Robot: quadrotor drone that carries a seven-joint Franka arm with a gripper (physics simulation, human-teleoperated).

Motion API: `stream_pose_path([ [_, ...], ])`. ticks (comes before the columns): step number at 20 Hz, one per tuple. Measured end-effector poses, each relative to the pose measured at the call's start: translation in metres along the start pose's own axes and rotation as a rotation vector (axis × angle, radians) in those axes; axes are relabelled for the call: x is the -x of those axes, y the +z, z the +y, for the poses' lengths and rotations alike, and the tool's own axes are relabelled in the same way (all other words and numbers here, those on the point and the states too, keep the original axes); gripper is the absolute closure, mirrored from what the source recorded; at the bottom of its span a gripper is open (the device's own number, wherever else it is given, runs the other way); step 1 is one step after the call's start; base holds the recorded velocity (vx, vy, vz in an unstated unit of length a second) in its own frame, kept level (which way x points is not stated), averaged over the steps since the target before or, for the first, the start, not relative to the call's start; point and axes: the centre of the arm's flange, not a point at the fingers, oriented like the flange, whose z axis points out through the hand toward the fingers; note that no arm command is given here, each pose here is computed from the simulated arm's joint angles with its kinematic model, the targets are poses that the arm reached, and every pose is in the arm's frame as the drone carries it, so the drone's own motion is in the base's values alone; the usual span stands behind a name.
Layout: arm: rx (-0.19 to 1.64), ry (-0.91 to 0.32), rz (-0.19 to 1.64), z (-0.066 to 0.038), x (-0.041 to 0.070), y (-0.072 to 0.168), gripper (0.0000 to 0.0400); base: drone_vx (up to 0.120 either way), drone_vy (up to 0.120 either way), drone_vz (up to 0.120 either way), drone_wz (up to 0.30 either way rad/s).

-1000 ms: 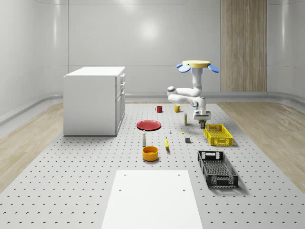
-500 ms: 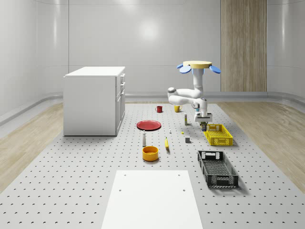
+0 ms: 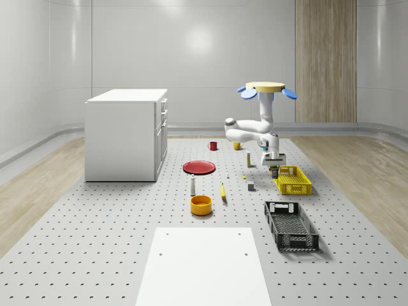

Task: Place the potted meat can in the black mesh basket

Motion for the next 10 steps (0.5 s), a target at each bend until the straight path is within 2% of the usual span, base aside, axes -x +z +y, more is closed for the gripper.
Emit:
stream_pose_path([
  [6, 0.0, 0.0, 0.0, 0.0, 0.0, 0.0, 0.0119, 0.12, 0.0, 0.0, 0.0],
  [8, 0.0, 0.0, 0.0, 0.0, 0.0, 0.0, 0.0119, 0.12, 0.0, -0.12, 0.0],
  [10, 0.0, 0.0, 0.0, 0.0, 0.0, 0.0, 0.0119, 0.12, 0.0, 0.0, 0.0],
])
